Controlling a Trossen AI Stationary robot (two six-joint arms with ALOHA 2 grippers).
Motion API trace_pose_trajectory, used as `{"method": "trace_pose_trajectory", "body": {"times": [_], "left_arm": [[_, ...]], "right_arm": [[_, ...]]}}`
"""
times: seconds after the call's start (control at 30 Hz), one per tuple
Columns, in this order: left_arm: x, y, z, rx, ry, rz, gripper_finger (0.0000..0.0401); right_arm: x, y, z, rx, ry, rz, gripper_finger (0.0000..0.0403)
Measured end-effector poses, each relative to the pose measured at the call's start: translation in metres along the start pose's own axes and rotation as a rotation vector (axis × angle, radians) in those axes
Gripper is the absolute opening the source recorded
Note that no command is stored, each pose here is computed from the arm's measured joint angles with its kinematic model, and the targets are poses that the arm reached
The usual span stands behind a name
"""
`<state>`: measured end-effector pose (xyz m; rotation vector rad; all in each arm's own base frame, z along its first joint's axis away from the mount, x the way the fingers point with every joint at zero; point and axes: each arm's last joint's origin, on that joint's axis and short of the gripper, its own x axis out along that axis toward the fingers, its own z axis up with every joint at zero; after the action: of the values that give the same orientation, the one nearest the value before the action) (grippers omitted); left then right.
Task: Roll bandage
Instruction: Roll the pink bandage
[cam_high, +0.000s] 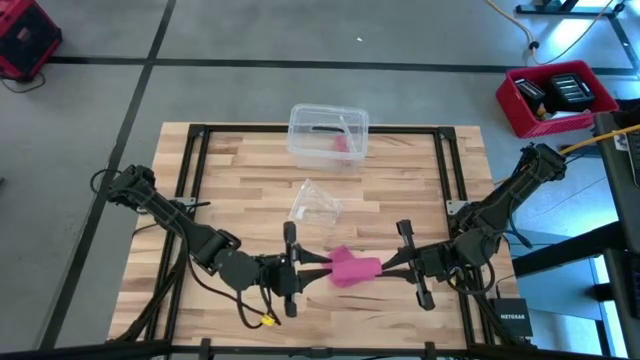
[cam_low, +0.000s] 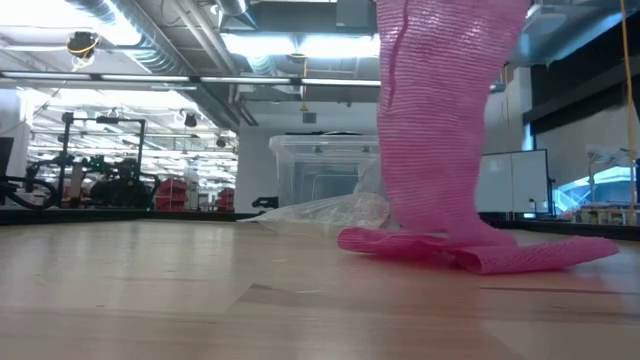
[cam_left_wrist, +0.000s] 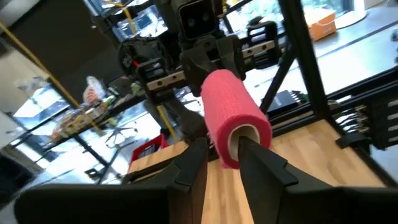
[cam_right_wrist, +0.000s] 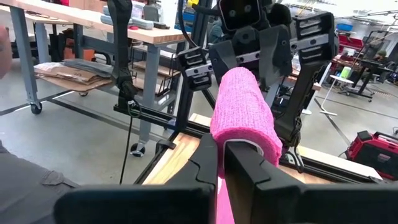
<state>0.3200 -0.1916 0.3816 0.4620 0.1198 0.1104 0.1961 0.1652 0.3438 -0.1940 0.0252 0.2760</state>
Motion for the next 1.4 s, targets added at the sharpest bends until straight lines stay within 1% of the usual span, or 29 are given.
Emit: {"method": "trace_pose_trajectory", "body": {"times": [0.17,0.33,0.4,0.5,0.57,0.63,0.77,0.8,0.87,0.93,1.03,1.13,1.2,1.3,1.4], "left_arm": [[0.006,0.005,-0.003,-0.016,0.008,0.008,0.0084],[0.014,0.009,-0.008,-0.06,0.02,0.022,0.0084],[0.015,0.011,-0.008,-0.078,0.018,0.01,0.0084],[0.017,0.012,-0.009,-0.112,0.016,-0.002,0.0084],[0.017,0.012,-0.009,-0.113,0.017,-0.003,0.0083],[0.017,0.012,-0.01,-0.104,0.021,-0.006,0.0071],[0.016,0.011,-0.01,-0.098,0.023,-0.003,0.0016],[0.016,0.011,-0.01,-0.093,0.026,0.002,0.0011],[0.015,0.011,-0.008,-0.092,0.019,0.015,0.0014],[0.013,0.011,-0.006,-0.076,0.015,0.032,0.0016],[0.003,0.008,-0.001,-0.028,0.019,0.058,0.0008],[-0.007,0.01,0.008,-0.029,-0.029,0.053,0.0006],[-0.015,0.014,0.016,-0.035,-0.064,0.057,0.0009],[-0.018,0.021,0.022,-0.038,-0.1,0.088,0.0011],[-0.018,0.026,0.027,-0.017,-0.142,0.12,0.0009]], "right_arm": [[0.0,0.0,0.0,0.0,0.0,-0.003,0.0019],[0.001,-0.001,-0.001,-0.001,0.007,-0.026,0.0019],[0.004,-0.003,-0.003,-0.003,0.015,-0.04,0.0019],[0.007,-0.006,-0.004,0.008,0.018,-0.029,0.0019],[0.009,-0.007,-0.006,0.016,0.022,-0.035,0.0019],[0.009,-0.008,-0.006,0.017,0.023,-0.034,0.0019],[0.009,-0.008,-0.006,0.035,0.03,-0.037,0.0019],[0.007,-0.009,-0.004,0.031,0.044,-0.038,0.0019],[0.002,-0.01,0.006,0.028,0.061,-0.05,0.0024],[-0.006,-0.009,0.018,0.021,0.085,-0.076,0.0038],[-0.017,-0.006,0.03,0.013,0.145,-0.132,0.0074],[-0.029,-0.004,0.034,0.009,0.214,-0.207,0.0115],[-0.033,-0.001,0.027,0.004,0.266,-0.236,0.0141],[-0.035,0.001,0.011,0.02,0.356,-0.24,0.017],[-0.033,0.006,-0.016,0.022,0.399,-0.265,0.0183]]}}
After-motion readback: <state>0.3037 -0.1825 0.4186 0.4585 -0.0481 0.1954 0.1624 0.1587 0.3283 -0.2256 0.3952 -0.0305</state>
